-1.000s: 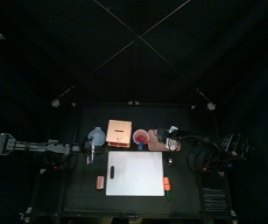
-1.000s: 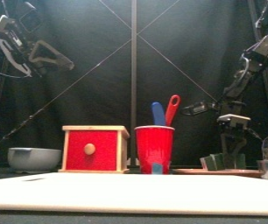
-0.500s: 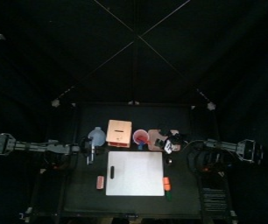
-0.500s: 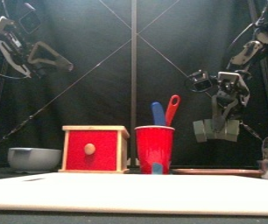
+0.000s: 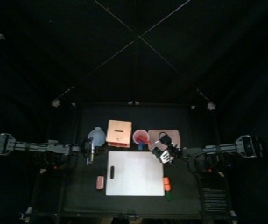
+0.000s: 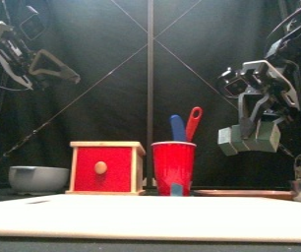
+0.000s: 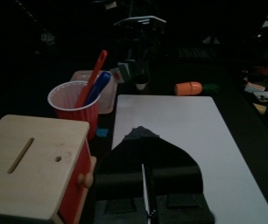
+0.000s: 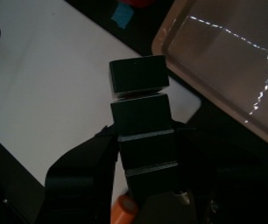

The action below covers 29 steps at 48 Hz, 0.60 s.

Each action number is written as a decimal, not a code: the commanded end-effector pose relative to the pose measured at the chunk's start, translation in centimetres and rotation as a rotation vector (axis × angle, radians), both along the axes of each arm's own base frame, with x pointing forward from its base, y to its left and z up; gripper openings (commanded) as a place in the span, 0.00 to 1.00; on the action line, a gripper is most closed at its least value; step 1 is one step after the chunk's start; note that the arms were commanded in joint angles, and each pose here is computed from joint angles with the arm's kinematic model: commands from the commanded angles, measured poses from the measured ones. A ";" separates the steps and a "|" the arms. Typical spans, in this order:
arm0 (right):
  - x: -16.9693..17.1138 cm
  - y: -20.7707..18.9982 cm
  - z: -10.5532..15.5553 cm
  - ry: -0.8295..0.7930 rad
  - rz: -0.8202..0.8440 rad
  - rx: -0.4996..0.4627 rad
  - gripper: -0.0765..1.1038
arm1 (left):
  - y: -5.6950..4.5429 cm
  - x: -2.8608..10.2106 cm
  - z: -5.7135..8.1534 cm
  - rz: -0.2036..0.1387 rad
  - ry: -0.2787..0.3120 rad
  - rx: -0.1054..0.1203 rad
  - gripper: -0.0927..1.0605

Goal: Place sushi on board then cut the sushi with the knife then place the pieces on the plate
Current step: Place the sushi on the board

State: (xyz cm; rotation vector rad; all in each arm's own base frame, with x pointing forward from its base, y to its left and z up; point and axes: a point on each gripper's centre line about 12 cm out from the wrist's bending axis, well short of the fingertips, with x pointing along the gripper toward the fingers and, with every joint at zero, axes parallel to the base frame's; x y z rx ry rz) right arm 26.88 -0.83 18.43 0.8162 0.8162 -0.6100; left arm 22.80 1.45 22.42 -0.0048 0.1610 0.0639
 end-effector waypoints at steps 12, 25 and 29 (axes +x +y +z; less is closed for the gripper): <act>4.5 4.6 0.2 -0.009 -0.173 -0.012 0.49 | 0.4 0.2 0.4 0.017 -0.007 0.005 0.07; 8.8 7.7 -0.8 -0.012 -0.372 0.071 0.49 | 0.6 0.1 0.3 0.025 -0.004 0.003 0.07; 9.7 8.3 -1.1 0.005 -0.427 0.070 0.49 | 0.6 0.1 0.2 0.025 -0.001 0.004 0.07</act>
